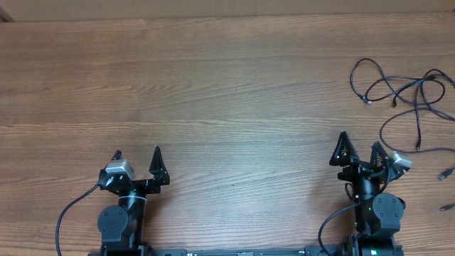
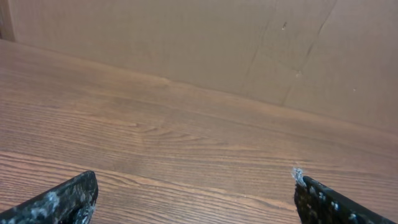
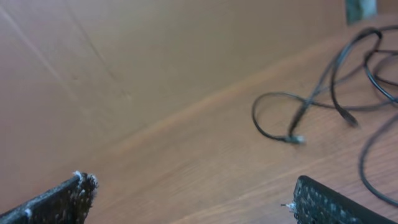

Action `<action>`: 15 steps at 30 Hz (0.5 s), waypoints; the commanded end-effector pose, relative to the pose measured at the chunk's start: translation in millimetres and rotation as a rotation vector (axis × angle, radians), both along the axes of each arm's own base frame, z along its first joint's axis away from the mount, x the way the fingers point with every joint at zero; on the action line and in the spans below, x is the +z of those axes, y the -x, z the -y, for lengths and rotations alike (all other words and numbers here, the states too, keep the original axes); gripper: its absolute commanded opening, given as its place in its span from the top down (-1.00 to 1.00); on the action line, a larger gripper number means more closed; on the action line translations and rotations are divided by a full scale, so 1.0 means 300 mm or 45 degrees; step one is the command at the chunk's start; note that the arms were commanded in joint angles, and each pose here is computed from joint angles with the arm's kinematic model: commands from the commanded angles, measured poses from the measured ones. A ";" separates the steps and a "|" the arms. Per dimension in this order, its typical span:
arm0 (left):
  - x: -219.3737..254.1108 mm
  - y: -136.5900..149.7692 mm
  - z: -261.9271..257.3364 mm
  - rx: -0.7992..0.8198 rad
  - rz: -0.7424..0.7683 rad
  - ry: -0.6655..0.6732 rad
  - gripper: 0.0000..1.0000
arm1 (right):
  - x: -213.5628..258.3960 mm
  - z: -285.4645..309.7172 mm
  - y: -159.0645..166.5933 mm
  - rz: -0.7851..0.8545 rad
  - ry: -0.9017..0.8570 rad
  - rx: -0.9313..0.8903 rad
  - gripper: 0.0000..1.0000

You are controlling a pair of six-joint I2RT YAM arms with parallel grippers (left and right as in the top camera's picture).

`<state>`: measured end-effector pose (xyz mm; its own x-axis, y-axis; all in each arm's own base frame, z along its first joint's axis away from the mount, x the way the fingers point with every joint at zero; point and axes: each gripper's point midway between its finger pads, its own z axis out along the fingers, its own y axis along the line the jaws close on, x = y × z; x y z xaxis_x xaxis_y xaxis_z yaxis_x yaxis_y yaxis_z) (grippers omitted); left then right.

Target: Untangle cables

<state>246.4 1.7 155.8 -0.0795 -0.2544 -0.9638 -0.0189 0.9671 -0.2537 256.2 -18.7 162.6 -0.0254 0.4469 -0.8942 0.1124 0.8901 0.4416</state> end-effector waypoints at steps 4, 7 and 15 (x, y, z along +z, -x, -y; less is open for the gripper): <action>0.000 0.001 -0.007 0.011 0.006 -0.025 -0.99 | 0.014 -0.029 0.031 0.035 0.175 0.079 -1.00; 0.000 0.001 -0.007 0.011 0.006 -0.025 -1.00 | 0.024 -0.049 0.033 0.050 0.272 0.126 -1.00; 0.000 0.001 -0.007 0.011 0.006 -0.025 -1.00 | 0.029 -0.089 0.034 0.064 0.492 0.222 -1.00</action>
<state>246.4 1.7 155.8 -0.0795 -0.2544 -0.9638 -0.0189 0.9671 -0.2537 246.2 4.3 173.0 -0.0285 0.1656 -0.9858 -0.0406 0.9852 0.1667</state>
